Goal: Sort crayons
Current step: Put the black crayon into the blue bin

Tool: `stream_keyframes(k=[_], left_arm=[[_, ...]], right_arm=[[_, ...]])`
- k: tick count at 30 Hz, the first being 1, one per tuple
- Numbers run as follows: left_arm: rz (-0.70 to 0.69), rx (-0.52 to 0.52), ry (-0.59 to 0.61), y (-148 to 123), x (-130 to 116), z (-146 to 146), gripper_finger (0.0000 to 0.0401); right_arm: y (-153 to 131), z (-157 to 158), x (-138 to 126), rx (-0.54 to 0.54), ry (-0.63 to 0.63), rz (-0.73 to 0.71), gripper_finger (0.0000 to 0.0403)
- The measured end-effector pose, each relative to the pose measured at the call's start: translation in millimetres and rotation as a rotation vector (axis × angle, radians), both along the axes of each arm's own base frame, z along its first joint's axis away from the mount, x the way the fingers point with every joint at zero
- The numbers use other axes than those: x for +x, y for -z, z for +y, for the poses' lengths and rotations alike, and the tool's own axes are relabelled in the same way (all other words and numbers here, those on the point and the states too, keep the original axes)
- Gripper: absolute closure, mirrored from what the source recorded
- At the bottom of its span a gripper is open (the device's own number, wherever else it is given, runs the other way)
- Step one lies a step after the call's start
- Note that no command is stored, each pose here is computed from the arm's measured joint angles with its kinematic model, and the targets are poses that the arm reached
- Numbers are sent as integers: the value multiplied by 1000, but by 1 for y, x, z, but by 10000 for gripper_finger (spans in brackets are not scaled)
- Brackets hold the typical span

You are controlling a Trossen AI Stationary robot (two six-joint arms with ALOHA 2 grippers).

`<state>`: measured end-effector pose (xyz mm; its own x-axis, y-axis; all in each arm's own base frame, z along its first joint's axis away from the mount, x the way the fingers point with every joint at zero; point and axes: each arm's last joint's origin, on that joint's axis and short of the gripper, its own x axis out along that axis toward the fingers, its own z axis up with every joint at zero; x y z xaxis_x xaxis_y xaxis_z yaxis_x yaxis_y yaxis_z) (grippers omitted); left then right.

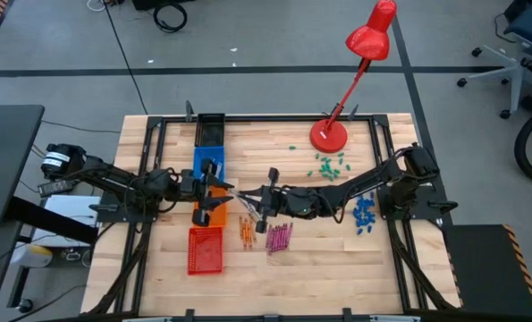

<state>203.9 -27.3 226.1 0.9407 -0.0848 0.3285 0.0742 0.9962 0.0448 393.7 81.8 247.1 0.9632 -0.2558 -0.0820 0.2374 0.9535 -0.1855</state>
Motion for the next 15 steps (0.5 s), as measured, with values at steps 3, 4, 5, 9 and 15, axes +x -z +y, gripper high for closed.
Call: stream_keyframes(k=[3, 4, 5, 9, 15], left_arm=[[-1, 0, 0, 0, 0, 0, 250], [-2, 0, 0, 0, 0, 0, 250], [-1, 0, 0, 0, 0, 0, 251], [-1, 0, 0, 0, 0, 0, 251], [25, -4, 2, -4, 5, -1, 277]], right_arm=[[0, -4, 1, 19, -14, -7, 366], [-1, -5, 1, 20, -20, -9, 366], [-1, -6, 2, 22, -29, -14, 366], [-1, -12, 4, 41, -69, -12, 366], [-1, -19, 5, 58, -93, -13, 366]])
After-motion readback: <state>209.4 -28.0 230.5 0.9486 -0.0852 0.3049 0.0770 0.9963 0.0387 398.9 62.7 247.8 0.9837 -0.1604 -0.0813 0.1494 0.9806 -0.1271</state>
